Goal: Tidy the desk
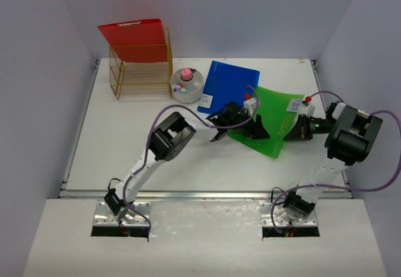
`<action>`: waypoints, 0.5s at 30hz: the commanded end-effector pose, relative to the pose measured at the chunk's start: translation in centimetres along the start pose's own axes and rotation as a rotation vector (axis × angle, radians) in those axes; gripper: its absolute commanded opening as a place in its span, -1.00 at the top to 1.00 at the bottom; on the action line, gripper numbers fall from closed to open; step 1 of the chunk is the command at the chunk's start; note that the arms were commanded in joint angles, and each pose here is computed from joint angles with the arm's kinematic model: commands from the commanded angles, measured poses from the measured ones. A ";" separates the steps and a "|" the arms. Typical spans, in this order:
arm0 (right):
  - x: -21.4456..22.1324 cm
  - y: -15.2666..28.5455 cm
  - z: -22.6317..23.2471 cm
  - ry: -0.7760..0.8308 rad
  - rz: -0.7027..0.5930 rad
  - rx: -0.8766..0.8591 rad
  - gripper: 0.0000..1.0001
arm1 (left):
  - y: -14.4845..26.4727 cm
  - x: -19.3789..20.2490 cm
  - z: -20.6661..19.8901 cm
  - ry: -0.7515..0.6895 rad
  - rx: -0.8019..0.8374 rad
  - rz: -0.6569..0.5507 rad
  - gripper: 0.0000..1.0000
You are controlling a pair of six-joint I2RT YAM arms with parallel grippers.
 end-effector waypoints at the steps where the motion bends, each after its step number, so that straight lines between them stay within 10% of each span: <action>1: -2.7 1.7 4.7 0.024 -0.102 -0.074 1.00 | 4.1 1.6 -0.2 -0.263 -0.114 0.087 -0.26; 15: -3.2 1.7 7.4 -0.101 -0.165 -0.191 1.00 | 17.1 1.7 -8.3 -1.548 -0.227 -0.062 -0.59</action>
Point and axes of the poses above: each gripper's point midway between its finger pads, its own y axis back along the fingers, its own z axis along the line the jaws close on, x = y × z, the point moved 1 cm from there along y, back along the fingers, and after that the axes turned 3 degrees about y, right-handed, at the moved point
